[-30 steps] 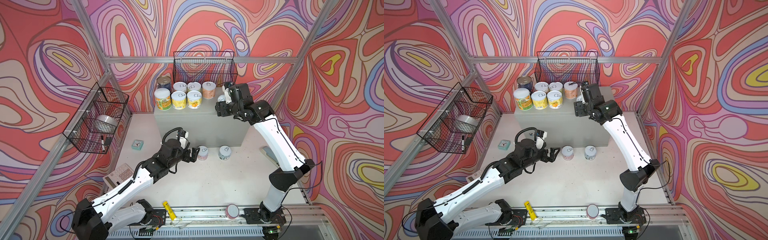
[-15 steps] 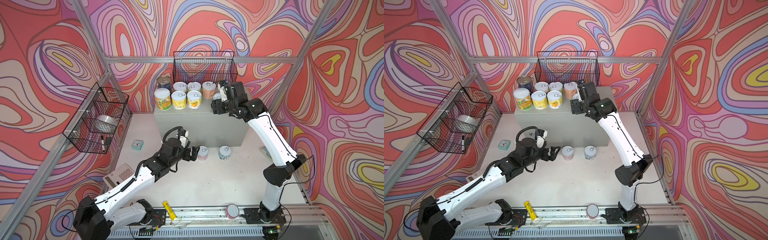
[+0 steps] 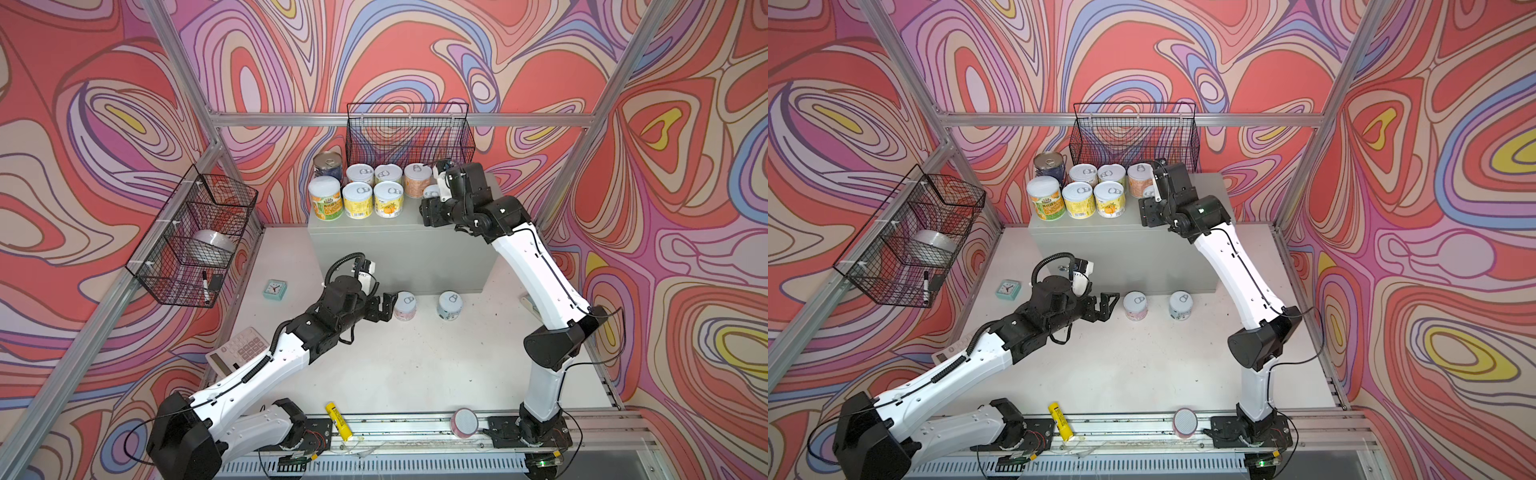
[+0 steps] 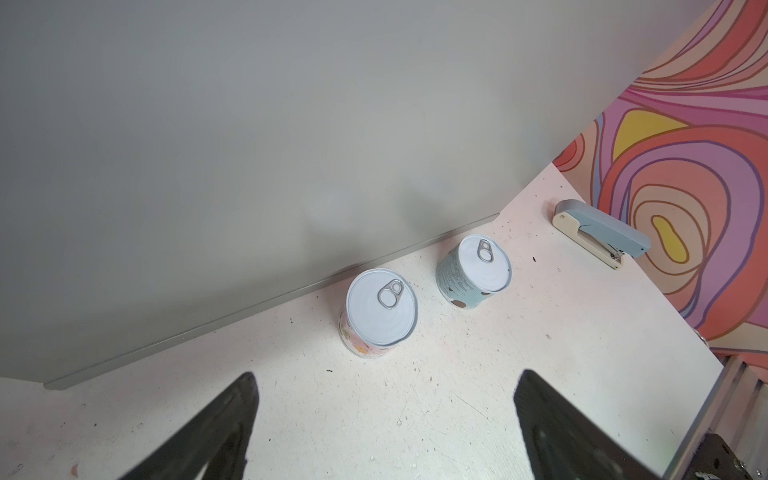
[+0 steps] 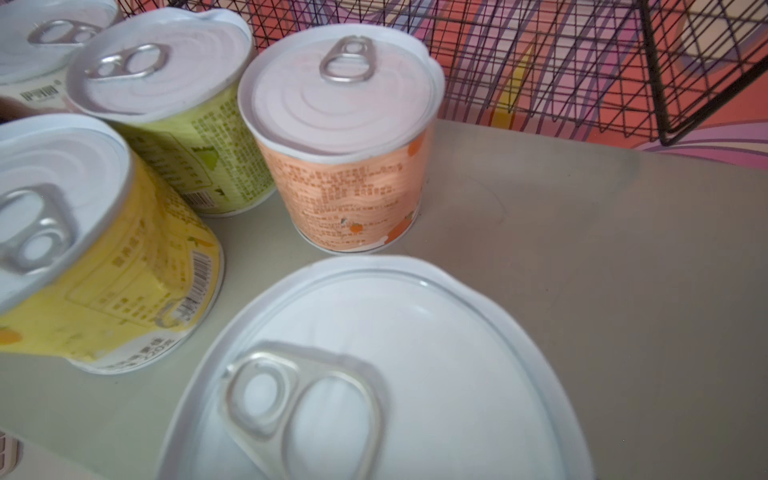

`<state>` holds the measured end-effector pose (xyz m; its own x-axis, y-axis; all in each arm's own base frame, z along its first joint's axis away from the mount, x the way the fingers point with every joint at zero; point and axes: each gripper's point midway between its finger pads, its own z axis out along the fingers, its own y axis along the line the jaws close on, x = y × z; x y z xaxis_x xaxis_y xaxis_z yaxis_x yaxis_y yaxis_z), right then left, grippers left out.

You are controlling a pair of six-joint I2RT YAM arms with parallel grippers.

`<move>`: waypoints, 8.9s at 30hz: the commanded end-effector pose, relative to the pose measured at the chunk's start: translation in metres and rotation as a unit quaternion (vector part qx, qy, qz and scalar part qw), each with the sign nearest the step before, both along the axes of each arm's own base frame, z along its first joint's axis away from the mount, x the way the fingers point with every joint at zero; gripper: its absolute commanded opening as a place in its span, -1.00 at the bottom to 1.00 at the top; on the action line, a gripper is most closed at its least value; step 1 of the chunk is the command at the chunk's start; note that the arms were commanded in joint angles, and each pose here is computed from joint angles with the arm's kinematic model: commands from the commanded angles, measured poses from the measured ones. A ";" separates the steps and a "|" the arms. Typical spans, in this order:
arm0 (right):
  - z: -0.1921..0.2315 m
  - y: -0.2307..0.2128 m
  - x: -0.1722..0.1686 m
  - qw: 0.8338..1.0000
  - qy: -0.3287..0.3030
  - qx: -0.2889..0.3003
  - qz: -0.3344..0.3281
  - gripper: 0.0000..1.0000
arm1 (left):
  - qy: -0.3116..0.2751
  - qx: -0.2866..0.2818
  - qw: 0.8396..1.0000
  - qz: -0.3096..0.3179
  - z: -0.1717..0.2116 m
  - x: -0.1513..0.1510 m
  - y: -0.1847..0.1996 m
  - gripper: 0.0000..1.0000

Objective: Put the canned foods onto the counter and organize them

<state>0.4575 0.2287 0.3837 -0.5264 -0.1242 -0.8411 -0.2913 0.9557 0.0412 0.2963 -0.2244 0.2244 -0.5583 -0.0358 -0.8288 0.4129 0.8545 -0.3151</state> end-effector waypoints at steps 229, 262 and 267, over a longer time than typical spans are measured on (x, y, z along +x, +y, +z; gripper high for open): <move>-0.358 -0.062 -0.079 0.989 0.075 -0.008 -0.131 0.63 | 0.016 -0.034 0.999 -0.007 -0.049 0.002 -0.009 0.97; -0.108 -0.089 -0.136 0.994 0.039 0.015 -0.105 -1.00 | -0.003 -0.048 0.998 -0.033 -0.007 -0.006 -0.012 0.97; -0.022 -0.095 -0.117 0.992 0.000 -0.001 -0.123 -1.00 | 0.003 -0.061 0.997 -0.048 -0.001 -0.006 -0.021 0.96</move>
